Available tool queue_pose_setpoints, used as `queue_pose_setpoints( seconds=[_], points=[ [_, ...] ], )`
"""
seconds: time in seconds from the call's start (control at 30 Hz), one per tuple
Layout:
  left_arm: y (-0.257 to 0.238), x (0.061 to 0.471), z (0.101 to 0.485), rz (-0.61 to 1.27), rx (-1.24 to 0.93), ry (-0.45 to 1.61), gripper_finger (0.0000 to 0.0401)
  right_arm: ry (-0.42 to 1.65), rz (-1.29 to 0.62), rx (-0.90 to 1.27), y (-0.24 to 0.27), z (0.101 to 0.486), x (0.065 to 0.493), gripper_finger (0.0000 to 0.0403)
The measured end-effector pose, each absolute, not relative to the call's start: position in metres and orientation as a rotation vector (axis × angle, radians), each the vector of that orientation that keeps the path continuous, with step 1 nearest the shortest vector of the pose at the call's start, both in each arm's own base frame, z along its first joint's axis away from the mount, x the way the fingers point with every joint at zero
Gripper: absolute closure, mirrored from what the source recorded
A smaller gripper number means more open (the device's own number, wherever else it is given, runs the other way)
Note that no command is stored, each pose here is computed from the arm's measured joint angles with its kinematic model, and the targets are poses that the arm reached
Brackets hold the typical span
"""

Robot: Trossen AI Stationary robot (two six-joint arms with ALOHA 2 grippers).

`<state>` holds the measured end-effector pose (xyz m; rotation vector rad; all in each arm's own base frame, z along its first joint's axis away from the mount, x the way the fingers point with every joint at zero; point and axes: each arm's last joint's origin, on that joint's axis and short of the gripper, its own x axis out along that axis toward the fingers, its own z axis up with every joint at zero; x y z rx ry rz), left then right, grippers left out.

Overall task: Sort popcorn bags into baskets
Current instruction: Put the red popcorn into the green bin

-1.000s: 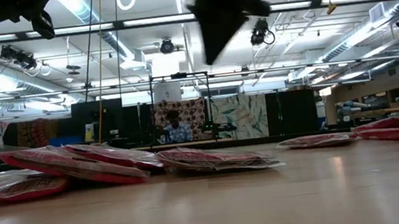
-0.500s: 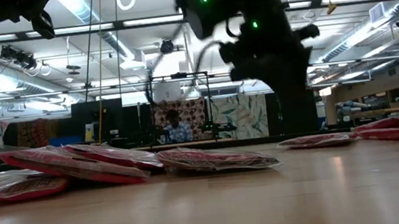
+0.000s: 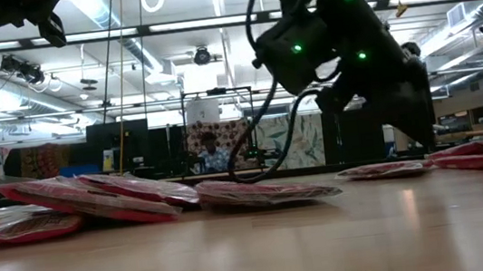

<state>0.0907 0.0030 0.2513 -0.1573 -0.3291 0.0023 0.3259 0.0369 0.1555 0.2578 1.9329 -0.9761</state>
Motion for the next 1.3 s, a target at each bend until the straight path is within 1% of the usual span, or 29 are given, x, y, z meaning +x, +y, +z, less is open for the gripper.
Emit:
queue_pose_setpoints(
  seconds=[0.13,0.3,0.43,0.53,0.67,0.8,0.93,1.07,1.13,1.23,1.3],
  points=[
    [0.003,0.091,0.251,0.003,-0.158,-0.330,0.0374,1.948,-0.891,0.116,0.042,0.144,0.319,0.0157],
    [0.003,0.091,0.251,0.003,-0.157,-0.329,0.0374,1.932,-0.811,0.019,0.043,0.131,0.315,0.0158],
    [0.003,0.091,0.251,0.002,-0.158,-0.330,0.0374,1.864,-0.816,-0.087,0.041,0.128,0.317,0.0163],
    [0.003,0.091,0.251,0.003,-0.157,-0.330,0.0374,1.810,-0.792,-0.160,0.039,0.127,0.321,0.0176],
    [0.003,0.091,0.251,0.002,-0.158,-0.329,0.0374,1.755,-0.654,-0.235,0.040,0.123,0.331,0.0210],
    [0.003,0.091,0.251,0.003,-0.157,-0.330,0.0374,1.725,-0.539,-0.295,0.038,0.121,0.338,0.0257],
    [0.003,0.091,0.251,0.003,-0.157,-0.330,0.0374,1.716,-0.531,-0.278,0.033,0.120,0.341,0.0315],
    [0.003,0.091,0.251,0.003,-0.157,-0.329,0.0374,1.701,-0.545,-0.243,0.032,0.119,0.342,0.0383],
    [0.003,0.091,0.251,0.003,-0.158,-0.329,0.0374,1.695,-0.565,-0.219,0.032,0.119,0.342,0.0393],
    [0.003,0.091,0.251,0.003,-0.158,-0.330,0.0374,1.690,-0.607,-0.186,0.036,0.122,0.343,0.0389],
    [0.003,0.091,0.251,0.002,-0.157,-0.329,0.0374,1.696,-0.632,-0.173,0.040,0.130,0.344,0.0394]
  ],
)
